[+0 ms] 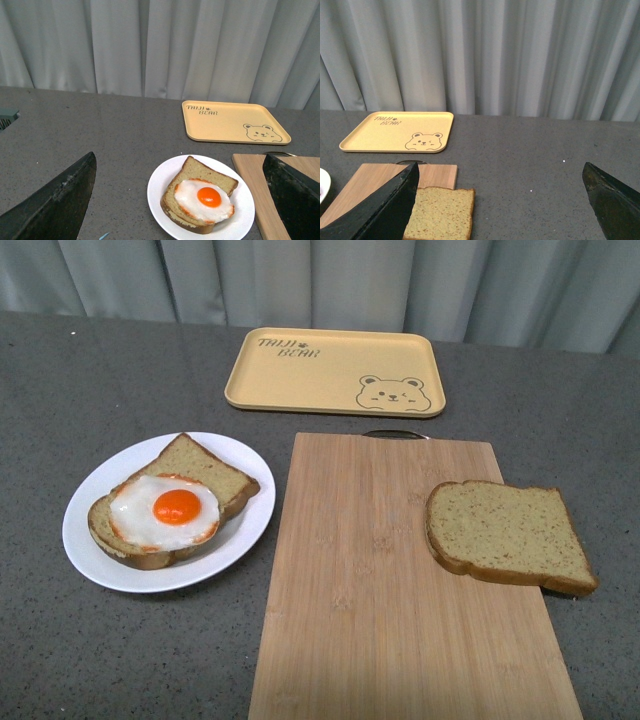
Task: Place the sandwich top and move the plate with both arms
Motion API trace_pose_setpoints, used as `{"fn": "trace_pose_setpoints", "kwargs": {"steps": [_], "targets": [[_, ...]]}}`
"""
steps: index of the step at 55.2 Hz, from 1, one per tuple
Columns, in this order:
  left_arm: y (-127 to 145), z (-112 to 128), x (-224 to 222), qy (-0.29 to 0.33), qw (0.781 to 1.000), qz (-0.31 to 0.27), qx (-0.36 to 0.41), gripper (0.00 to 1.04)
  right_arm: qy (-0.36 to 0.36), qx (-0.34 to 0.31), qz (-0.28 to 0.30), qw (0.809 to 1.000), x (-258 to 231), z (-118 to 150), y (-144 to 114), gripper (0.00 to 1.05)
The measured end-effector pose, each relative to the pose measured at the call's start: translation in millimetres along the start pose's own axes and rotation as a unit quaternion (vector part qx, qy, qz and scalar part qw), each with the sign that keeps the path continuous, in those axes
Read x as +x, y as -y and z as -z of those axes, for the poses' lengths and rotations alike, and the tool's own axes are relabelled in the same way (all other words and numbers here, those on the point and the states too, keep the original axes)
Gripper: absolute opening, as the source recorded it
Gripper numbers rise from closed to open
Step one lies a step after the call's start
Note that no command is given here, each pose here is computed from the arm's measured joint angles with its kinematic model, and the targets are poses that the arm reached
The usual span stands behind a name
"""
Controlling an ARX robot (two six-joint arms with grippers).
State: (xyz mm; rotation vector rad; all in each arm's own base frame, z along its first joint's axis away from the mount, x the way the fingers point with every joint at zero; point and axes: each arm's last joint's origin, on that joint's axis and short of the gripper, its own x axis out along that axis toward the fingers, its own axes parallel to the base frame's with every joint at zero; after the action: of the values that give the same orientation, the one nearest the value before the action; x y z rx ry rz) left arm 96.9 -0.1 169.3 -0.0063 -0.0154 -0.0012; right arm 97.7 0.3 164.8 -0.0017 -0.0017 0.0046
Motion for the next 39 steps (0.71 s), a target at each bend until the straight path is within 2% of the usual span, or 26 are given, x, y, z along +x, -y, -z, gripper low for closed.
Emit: {"fn": "trace_pose_setpoints", "kwargs": {"steps": [39], "targets": [[0.0,0.0,0.0,0.0,1.0,0.0,0.0,0.98,0.0,0.0,0.0,1.0,0.0,0.0,0.0,0.95]]}}
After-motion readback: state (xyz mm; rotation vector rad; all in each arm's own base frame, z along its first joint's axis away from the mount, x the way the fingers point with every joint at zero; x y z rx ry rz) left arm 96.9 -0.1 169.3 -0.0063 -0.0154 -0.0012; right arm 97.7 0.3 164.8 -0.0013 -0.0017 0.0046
